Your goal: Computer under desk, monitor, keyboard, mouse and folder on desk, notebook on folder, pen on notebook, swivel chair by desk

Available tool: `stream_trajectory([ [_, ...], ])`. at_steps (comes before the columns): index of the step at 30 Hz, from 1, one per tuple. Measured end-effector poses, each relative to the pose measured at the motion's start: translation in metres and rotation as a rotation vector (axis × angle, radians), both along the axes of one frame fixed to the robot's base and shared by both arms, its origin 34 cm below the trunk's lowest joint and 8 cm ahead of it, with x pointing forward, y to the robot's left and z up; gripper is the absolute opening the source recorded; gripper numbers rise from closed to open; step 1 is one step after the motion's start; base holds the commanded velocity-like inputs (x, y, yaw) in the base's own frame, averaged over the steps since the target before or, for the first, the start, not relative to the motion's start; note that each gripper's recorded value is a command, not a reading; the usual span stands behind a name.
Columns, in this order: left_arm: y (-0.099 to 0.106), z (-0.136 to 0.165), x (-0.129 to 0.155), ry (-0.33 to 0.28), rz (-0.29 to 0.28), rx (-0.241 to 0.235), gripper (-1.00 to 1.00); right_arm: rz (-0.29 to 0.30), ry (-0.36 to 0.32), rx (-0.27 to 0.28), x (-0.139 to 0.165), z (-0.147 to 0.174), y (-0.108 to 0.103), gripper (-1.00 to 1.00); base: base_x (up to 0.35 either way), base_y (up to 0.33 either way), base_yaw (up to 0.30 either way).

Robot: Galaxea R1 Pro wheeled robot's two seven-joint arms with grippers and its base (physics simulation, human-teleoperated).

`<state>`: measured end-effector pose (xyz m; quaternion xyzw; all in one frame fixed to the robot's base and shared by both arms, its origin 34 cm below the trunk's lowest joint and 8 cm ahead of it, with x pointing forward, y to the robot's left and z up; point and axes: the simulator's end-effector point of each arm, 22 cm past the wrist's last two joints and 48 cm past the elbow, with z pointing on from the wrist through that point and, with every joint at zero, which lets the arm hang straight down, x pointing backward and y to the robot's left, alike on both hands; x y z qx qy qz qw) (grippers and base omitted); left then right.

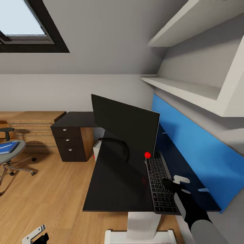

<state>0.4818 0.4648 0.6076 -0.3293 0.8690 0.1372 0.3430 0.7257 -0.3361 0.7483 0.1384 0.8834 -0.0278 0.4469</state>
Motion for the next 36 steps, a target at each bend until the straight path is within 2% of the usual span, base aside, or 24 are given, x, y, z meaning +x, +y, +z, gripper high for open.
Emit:
stream_trajectory([
  [11,-0.0046,0.0091,-0.0003,0.002,-0.004,-0.006,1.0,0.002,0.025,0.006,-0.0066,0.0002,0.0024,1.0,-0.009,0.008,0.0],
  [36,-0.0052,0.0071,-0.0027,0.009,-0.003,-0.007,1.0,0.002,0.024,0.006,-0.0063,0.0006,0.0018,1.0,0.044,0.0,0.0],
])
